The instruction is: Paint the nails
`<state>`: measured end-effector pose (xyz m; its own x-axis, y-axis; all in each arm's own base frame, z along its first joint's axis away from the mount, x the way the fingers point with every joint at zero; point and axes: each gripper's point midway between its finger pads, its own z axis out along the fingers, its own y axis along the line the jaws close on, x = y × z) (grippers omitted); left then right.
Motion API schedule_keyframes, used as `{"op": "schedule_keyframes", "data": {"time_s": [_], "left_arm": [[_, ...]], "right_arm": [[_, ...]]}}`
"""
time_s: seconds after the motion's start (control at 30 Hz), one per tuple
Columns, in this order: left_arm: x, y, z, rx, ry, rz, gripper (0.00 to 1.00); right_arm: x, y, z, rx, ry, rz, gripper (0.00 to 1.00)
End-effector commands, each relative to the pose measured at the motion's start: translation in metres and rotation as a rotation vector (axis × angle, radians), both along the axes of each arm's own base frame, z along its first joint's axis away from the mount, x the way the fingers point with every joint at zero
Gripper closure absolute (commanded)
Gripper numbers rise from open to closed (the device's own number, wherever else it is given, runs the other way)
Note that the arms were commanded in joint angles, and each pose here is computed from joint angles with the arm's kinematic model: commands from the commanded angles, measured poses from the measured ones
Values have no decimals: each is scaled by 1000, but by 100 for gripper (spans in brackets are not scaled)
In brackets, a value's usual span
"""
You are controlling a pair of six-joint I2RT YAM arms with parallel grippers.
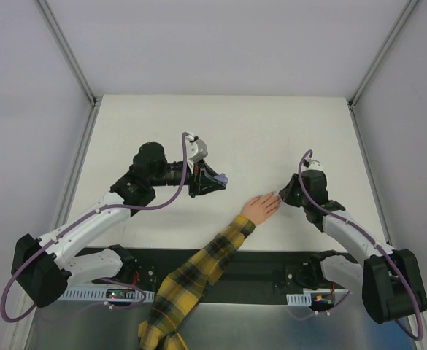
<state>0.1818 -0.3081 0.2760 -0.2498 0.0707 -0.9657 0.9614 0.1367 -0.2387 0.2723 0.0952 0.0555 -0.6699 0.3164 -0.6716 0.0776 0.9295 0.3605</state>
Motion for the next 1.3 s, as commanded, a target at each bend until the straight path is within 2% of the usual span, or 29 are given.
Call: {"op": "schedule_keyframes", "data": {"time_s": [0.0, 1.27], "left_arm": [[-1, -4, 24, -52, -51, -21, 100], [-1, -7, 21, -50, -24, -41, 100]], "right_arm": [[7, 0, 2, -3, -31, 3, 99], [6, 9, -10, 0, -2, 65, 99]]}}
